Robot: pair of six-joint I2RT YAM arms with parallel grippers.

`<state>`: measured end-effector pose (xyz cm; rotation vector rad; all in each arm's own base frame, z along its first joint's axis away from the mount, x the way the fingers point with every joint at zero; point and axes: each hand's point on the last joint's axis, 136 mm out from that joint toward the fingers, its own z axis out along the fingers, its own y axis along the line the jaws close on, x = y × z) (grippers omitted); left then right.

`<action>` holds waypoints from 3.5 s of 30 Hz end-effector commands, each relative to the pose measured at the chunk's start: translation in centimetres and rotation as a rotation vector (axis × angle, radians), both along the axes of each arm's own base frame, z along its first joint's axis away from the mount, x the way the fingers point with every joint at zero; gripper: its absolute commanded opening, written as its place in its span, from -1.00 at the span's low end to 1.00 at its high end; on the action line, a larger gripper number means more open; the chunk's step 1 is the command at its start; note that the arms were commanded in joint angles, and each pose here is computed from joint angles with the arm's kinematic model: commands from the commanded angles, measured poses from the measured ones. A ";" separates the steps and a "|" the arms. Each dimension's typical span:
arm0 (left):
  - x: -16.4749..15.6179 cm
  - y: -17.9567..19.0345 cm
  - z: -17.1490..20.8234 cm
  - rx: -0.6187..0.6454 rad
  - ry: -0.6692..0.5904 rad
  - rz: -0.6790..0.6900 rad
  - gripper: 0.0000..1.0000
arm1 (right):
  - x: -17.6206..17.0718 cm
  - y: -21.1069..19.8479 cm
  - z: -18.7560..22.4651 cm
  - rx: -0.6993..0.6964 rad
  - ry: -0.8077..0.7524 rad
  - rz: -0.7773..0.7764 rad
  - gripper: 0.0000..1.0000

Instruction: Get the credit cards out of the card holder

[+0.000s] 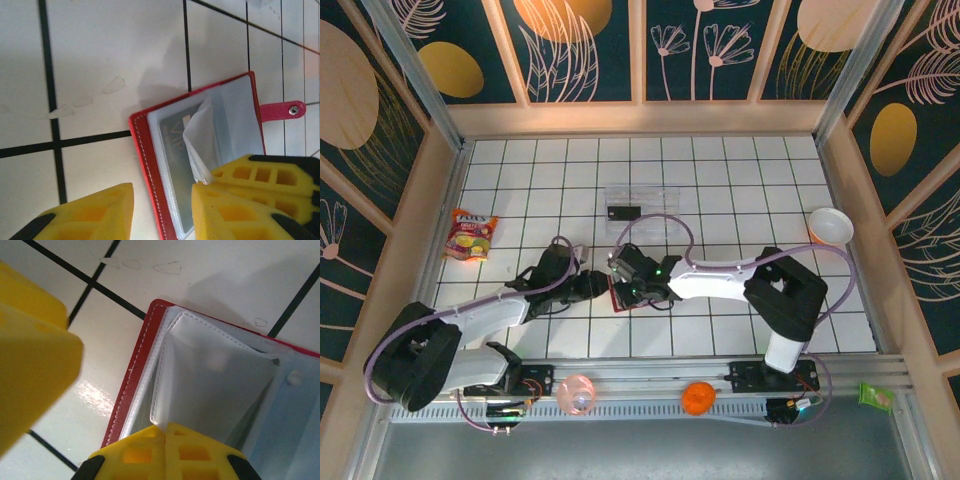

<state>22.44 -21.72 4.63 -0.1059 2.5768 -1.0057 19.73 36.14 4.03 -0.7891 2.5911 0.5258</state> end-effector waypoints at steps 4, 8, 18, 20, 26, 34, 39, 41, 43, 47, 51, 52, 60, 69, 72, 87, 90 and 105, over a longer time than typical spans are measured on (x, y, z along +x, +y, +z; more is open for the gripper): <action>0.1 -1.7 0.2 -0.037 0.006 -0.031 -0.42 | -0.1 1.4 2.0 0.128 0.031 0.000 -1.00; -0.1 -1.1 -1.7 0.017 0.052 -0.017 -0.51 | -0.4 1.4 1.7 0.137 0.047 -0.003 -1.00; -0.9 0.4 -4.3 0.132 0.112 -0.014 -0.65 | 1.7 -2.3 1.1 -0.041 -0.044 -0.162 -0.73; -1.1 0.4 -4.6 0.135 0.121 -0.018 -0.68 | 2.0 -3.7 0.9 -0.091 -0.066 -0.205 -0.56; -1.0 0.3 -4.6 0.129 0.122 -0.020 -0.73 | 2.4 -7.5 0.8 -0.192 -0.108 -0.328 -0.25; -0.7 -0.1 -4.0 0.118 0.106 -0.030 -0.66 | 2.3 -13.2 1.2 -0.255 -0.121 -0.510 -0.03; -0.2 -0.5 -2.7 0.097 0.072 -0.037 -0.55 | 2.6 -15.4 3.1 -0.216 -0.142 -0.575 -0.09; 0.2 -0.7 -1.7 0.088 0.046 -0.038 -0.46 | 2.9 -13.2 5.3 -0.106 -0.164 -0.481 -0.18; 0.7 -1.1 -0.5 0.071 0.015 -0.041 -0.38 | 2.7 -10.0 7.3 0.034 -0.147 -0.359 -0.27; 1.2 -1.4 1.0 0.054 -0.022 -0.046 -0.32 | 1.0 -3.7 8.6 0.250 0.016 -0.138 -0.53; 1.5 -1.5 0.8 0.060 -0.022 -0.047 -0.35 | 0.1 -1.8 5.3 0.230 0.141 -0.088 -0.76; 1.5 -1.5 0.6 0.061 -0.019 -0.047 -0.36 | 0.0 -2.1 4.3 0.208 0.157 -0.101 -0.79; 1.3 -1.4 -0.2 0.066 -0.005 -0.046 -0.41 | -0.7 -7.2 0.0 0.067 0.179 -0.286 -0.88; 1.5 -1.9 1.0 0.046 -0.034 -0.069 -0.38 | -0.3 -8.1 -0.4 0.037 0.145 -0.344 -0.95; 1.4 -2.1 1.5 0.034 -0.047 -0.082 -0.36 | 0.4 -6.6 2.8 0.123 0.077 -0.298 -0.84; 1.0 -1.4 -1.5 0.096 0.018 -0.070 -0.57 | 1.4 -0.4 3.2 0.347 0.317 -0.144 -0.53; 1.0 -1.3 -1.6 0.093 0.020 -0.065 -0.58 | 1.1 -0.3 2.4 0.345 0.345 -0.140 -0.50; 0.9 -1.4 -1.6 0.093 0.015 -0.072 -0.60 | 0.8 -1.7 -0.9 0.260 0.380 -0.197 -0.52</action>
